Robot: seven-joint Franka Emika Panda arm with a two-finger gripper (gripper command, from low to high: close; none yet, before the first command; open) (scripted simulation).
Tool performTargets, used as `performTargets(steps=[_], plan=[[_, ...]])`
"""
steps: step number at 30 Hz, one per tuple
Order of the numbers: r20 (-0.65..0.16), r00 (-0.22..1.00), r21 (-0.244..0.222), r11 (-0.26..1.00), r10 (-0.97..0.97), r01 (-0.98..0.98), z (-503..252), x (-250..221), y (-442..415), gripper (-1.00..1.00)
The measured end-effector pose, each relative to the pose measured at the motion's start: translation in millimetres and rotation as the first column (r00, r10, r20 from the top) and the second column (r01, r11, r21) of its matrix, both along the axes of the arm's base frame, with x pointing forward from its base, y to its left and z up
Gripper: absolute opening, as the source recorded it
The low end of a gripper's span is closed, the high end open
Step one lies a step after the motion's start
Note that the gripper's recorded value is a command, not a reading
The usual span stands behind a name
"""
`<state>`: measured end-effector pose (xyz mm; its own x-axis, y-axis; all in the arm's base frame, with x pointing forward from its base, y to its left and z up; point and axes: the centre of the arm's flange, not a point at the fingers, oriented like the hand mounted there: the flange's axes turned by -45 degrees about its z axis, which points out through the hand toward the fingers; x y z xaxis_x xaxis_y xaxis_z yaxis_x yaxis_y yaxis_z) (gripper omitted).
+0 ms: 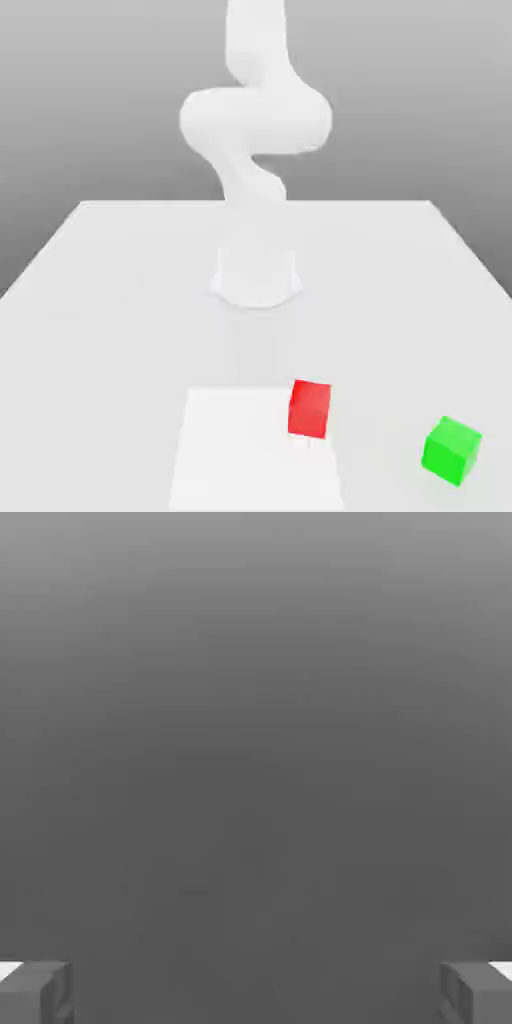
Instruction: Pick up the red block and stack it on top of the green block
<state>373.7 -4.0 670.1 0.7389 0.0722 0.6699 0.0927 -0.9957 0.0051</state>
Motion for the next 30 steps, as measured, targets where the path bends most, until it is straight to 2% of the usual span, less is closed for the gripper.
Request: performTargets(steps=[7, 13, 20, 27, 30], plan=[[-0.183, 0.941, -0.049, 0.953, 0.286, -0.299, -130, 56, 15, 0.00], [-0.335, 0.806, -0.074, 0.839, 0.488, -0.539, -242, 70, 43, 0.00], [-0.502, 0.575, -0.082, 0.626, 0.647, -0.776, -361, 48, 71, 0.00], [-0.650, 0.304, -0.065, 0.348, 0.697, -0.935, -450, 2, 77, 0.00], [-0.663, 0.275, -0.066, 0.312, 0.696, -0.948, -464, -1, 76, 0.00]])
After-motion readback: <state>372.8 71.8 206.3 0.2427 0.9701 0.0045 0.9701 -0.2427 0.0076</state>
